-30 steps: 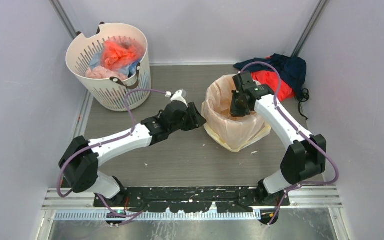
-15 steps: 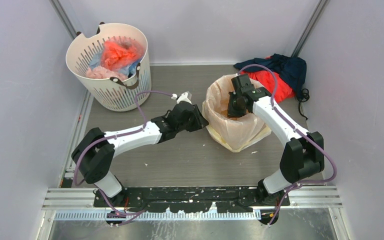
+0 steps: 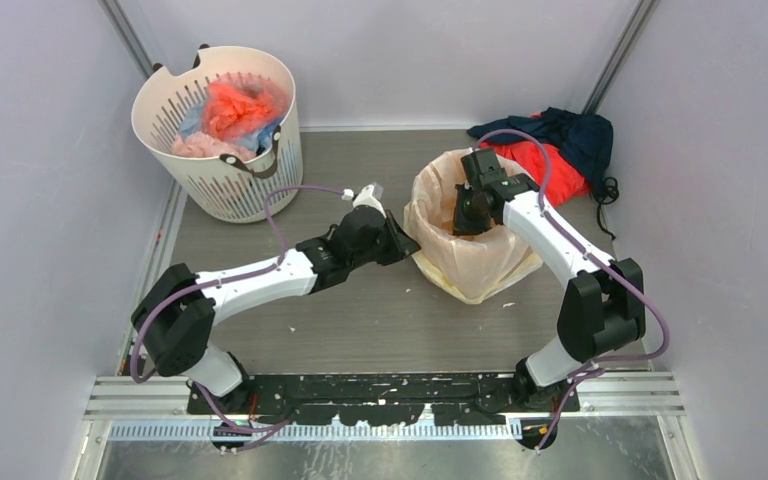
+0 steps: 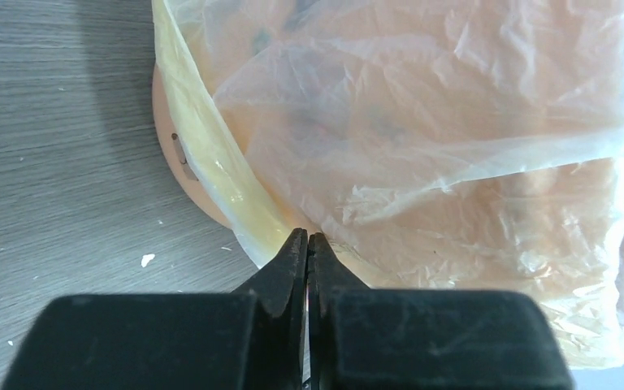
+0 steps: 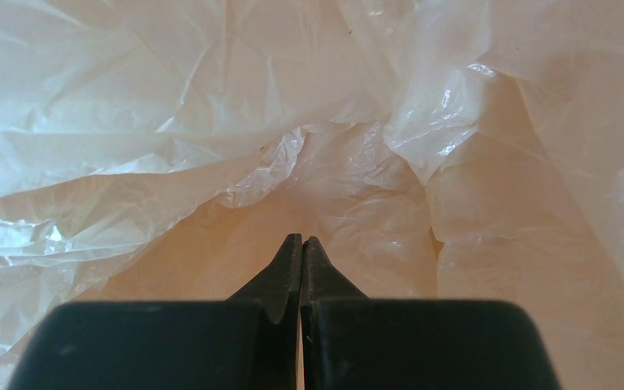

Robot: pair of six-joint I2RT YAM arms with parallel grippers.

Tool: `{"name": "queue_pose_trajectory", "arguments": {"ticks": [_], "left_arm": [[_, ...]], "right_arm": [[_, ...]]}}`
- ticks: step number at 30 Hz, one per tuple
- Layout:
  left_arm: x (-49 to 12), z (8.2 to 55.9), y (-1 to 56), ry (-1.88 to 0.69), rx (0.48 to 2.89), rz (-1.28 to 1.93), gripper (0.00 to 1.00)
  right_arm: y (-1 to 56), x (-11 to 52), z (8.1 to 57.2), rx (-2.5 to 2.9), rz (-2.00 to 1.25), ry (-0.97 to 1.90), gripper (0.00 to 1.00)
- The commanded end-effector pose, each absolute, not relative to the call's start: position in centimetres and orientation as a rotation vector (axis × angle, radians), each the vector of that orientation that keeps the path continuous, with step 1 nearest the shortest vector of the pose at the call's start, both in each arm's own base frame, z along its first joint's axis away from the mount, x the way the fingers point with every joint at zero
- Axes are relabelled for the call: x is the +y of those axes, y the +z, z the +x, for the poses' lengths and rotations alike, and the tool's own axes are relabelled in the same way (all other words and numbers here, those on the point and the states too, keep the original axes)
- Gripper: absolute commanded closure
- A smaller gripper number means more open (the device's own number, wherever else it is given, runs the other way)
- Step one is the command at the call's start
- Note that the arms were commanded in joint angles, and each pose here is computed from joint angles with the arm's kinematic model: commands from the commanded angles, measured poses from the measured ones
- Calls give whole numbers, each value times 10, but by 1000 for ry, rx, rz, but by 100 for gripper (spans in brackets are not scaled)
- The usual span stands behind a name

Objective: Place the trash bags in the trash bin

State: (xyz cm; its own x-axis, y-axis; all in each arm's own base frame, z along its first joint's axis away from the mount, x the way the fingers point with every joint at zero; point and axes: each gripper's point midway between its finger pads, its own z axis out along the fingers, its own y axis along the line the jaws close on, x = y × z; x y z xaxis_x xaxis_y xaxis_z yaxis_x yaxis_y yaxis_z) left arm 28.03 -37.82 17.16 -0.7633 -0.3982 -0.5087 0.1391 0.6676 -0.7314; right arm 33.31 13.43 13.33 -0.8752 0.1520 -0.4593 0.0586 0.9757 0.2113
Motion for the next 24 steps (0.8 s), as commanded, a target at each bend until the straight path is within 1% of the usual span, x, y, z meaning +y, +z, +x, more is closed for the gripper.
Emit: {"name": "queue_pose_trajectory", "arguments": {"ticks": [1,9,12,15,19,24], "left_arm": [[-392,286,202,-1145,2118,-215,100],[-415,298,190,-1183,2059,-267,100],[-420,296,178,-1131,2061,-256,100],[-423,296,160,-1072,2072,-250,100],[-427,298,117,-1005,2137,-264,100],[-423,298,79,-928,2199,-270,100]], "right_arm": [[142,142,342,2590,125,311,99],[145,141,344,2587,123,303,99],[142,141,344,2593,127,305,99],[133,142,341,2604,132,308,99],[117,142,337,2631,136,309,99],[106,143,335,2650,142,313,99]]}}
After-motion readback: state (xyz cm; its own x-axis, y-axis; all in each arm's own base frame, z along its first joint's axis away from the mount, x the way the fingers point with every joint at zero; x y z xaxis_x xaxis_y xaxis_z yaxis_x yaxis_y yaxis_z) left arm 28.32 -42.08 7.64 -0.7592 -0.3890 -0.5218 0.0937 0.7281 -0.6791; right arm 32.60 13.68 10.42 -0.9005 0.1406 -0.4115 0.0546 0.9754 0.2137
